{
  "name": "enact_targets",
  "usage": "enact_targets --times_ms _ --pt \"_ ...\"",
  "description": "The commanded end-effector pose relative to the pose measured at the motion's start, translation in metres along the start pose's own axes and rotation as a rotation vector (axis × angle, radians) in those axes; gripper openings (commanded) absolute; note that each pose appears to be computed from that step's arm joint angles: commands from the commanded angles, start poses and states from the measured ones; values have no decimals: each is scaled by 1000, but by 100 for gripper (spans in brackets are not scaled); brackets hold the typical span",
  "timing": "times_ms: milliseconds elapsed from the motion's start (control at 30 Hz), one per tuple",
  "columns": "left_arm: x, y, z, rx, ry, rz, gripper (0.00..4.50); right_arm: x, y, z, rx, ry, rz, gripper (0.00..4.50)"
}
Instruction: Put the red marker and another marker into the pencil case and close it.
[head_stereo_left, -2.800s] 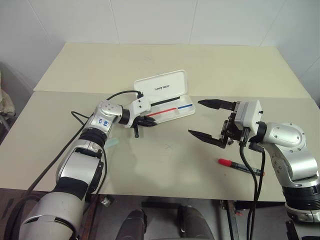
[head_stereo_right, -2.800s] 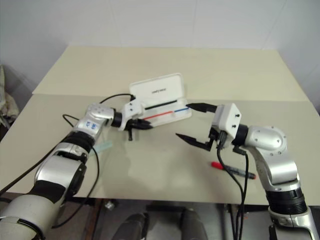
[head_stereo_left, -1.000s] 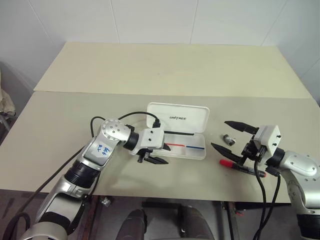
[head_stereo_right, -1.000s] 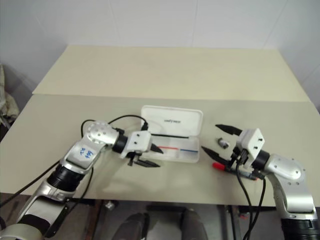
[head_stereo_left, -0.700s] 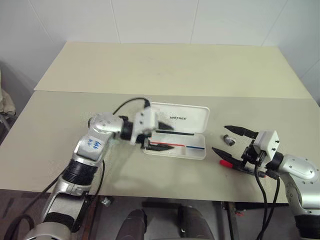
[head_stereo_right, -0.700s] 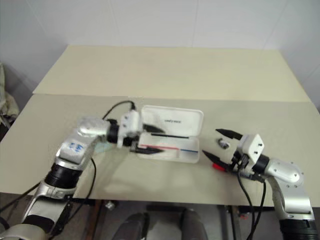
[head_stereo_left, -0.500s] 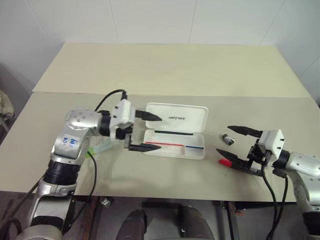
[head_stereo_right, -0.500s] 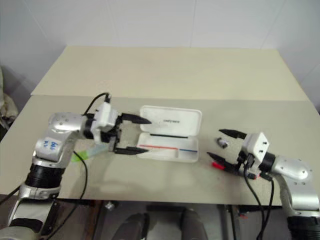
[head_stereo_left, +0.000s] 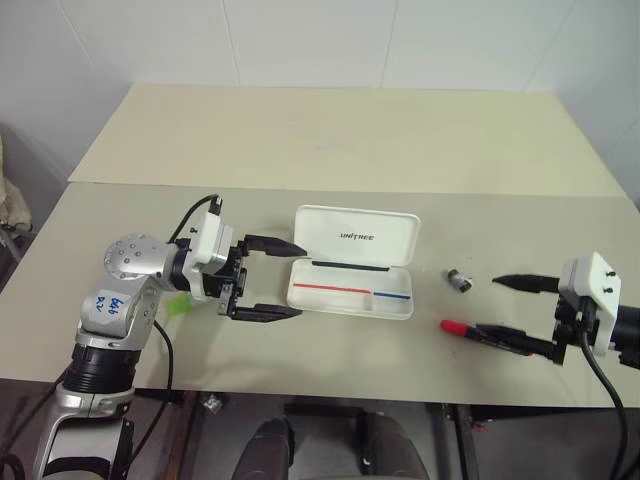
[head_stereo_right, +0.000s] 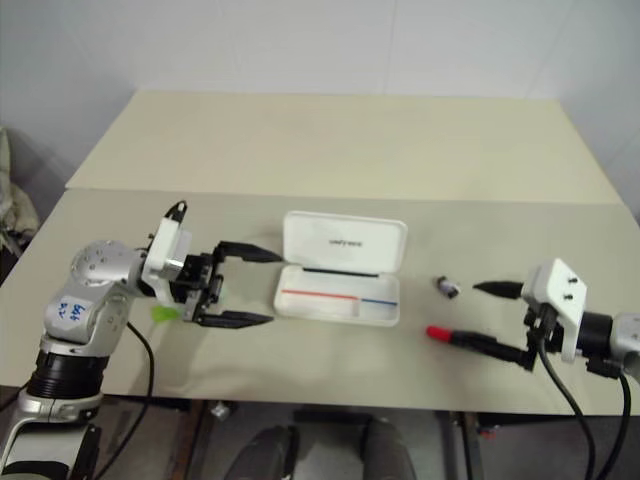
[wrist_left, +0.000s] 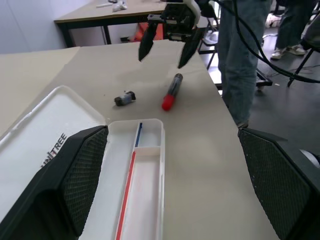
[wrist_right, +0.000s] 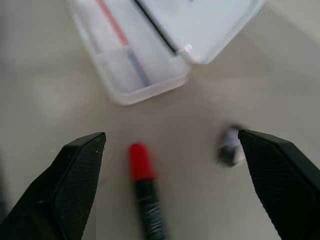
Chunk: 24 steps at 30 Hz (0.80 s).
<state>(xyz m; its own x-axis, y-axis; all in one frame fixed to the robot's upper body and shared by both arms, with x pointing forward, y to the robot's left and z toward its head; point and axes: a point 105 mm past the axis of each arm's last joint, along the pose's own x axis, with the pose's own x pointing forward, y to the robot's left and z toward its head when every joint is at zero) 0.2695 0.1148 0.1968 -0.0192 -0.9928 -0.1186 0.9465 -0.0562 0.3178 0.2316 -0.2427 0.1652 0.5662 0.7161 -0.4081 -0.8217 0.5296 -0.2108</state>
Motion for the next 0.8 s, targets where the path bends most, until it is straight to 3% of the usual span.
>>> enact_targets --times_ms 33,400,667,800 --pt "0 -7 -3 3 -12 -34 446 -7 7 11 -21 12 12 450" --pt "-12 13 -8 89 -21 35 446 -9 -6 -49 1 82 -14 450" --pt "-14 13 -6 105 -13 45 446 -5 -7 -71 26 127 54 450" --pt "-15 13 -6 112 -8 54 450 1 -3 -74 12 133 99 360"
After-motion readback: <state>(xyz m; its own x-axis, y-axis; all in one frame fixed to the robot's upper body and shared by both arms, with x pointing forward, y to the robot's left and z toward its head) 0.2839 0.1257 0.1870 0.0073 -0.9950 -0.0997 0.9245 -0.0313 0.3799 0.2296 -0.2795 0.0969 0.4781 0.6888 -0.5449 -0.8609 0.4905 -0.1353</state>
